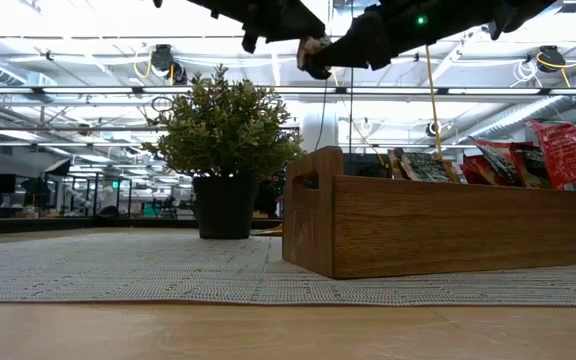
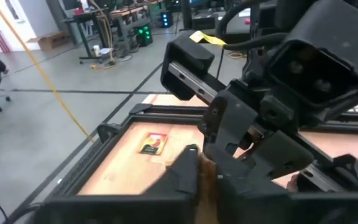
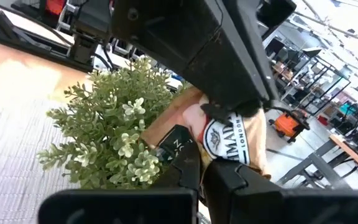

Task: Pick & Place Tea
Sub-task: Put the apple tea sachet into the brown organizer

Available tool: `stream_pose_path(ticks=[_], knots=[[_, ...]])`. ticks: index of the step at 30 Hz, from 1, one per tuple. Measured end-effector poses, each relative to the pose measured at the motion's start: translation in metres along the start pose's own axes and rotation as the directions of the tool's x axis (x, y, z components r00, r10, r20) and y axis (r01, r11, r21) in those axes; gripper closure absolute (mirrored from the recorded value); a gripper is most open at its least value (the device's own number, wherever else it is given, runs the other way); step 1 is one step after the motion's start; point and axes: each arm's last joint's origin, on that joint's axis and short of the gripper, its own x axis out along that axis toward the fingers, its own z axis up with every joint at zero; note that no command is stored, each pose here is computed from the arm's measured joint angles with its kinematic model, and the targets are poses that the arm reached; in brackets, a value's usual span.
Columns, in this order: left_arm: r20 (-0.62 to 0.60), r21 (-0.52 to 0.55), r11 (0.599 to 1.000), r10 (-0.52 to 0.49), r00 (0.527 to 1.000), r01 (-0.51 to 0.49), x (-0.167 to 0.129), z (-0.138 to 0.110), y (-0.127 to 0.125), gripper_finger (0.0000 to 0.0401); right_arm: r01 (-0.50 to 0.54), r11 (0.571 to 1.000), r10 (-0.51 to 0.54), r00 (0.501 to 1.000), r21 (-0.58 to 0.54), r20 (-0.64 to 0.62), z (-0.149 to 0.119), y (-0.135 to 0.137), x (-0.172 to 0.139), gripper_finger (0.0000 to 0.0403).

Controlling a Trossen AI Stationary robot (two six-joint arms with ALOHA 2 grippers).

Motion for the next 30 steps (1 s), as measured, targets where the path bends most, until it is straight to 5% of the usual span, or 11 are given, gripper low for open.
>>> stream_pose_path(ticks=[8,16,26,30], knots=[[0.020,0.041,0.999,0.002,1.000,-0.003,0.000,0.002,-0.001,0.0396,0.001,1.000,-0.001,1.000,0.020,-0.002,0.000,0.000,0.000,0.0396],[0.133,0.198,0.980,-0.015,0.991,-0.012,-0.005,0.013,-0.014,0.0398,0.003,0.991,-0.004,1.000,0.133,0.009,-0.001,0.000,-0.002,0.0395],[0.159,0.272,0.959,0.043,0.986,-0.086,-0.010,0.016,-0.024,0.0400,-0.010,0.934,0.014,1.000,0.358,-0.008,-0.009,0.003,-0.003,0.0394],[0.164,0.303,0.948,0.050,0.985,-0.099,-0.012,0.017,-0.028,0.0400,-0.010,0.930,0.019,1.000,0.368,-0.020,-0.013,0.005,-0.004,0.0394]])
